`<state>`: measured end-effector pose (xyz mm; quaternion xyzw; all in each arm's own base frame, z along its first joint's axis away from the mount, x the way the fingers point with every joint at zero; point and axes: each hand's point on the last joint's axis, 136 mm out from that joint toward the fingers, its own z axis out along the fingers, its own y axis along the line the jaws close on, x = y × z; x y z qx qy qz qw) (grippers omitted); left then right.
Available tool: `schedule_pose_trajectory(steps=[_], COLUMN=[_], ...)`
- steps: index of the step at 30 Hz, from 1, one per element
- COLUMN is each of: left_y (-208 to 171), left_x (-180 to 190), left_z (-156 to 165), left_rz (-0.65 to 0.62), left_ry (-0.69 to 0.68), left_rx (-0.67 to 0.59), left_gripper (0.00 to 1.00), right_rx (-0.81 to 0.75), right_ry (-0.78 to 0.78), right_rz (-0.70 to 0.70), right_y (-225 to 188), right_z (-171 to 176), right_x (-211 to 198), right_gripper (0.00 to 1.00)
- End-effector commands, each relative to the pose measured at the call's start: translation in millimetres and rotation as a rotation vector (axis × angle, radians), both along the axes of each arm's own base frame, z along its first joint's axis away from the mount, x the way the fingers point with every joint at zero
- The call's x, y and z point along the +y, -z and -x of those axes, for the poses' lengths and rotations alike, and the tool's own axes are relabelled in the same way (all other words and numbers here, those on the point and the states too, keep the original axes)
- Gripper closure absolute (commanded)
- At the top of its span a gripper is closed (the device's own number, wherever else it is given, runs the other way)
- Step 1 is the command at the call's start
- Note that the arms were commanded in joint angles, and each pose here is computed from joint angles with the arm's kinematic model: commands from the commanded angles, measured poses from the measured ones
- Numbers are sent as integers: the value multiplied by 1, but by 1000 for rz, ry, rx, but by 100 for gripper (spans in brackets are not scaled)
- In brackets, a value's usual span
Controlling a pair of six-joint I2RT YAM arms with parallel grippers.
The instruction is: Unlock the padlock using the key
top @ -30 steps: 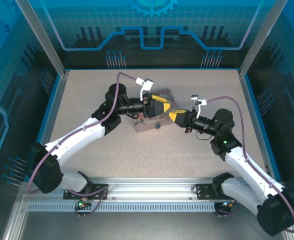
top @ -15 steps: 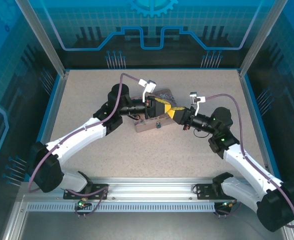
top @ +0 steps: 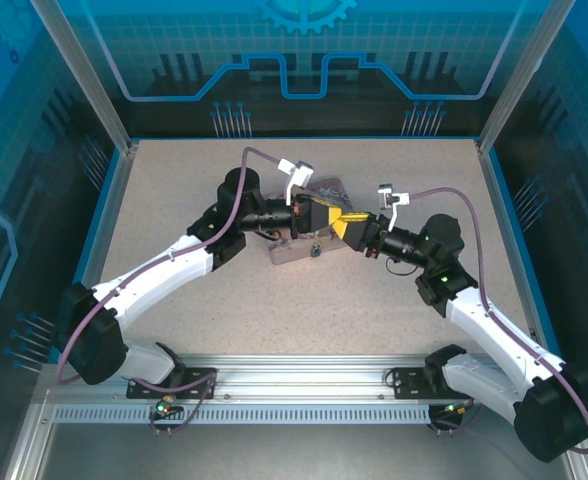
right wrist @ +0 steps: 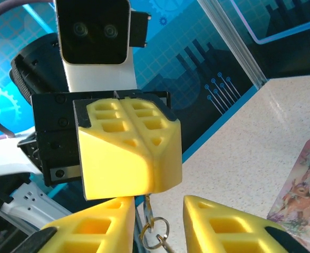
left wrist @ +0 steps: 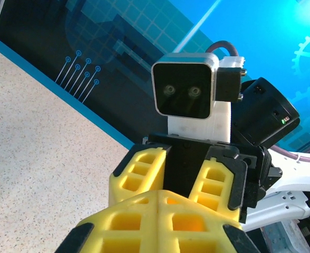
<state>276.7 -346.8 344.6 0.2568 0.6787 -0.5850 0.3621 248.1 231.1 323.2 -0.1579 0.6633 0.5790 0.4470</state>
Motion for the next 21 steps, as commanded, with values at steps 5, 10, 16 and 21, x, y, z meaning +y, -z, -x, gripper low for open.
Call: schedule_pose_trajectory(steps=[5, 10, 16, 21], left_y=[-18, -20, -30, -34], left_x=[10, 14, 15, 15], left_z=[-5, -10, -9, -7], left_rz=[-7, -13, 14, 20], left_ry=[-88, -131, -140, -133], left_rx=[-58, -53, -46, -47], left_gripper=[100, 100, 100, 100], right_rx=[-103, -160, -188, -190], right_ry=[15, -7, -25, -45], right_rz=[1, -6, -35, -41], right_y=[-19, -28, -33, -33], right_z=[7, 3, -3, -6], right_x=[-5, -1, 4, 12], right_gripper=[42, 27, 17, 22])
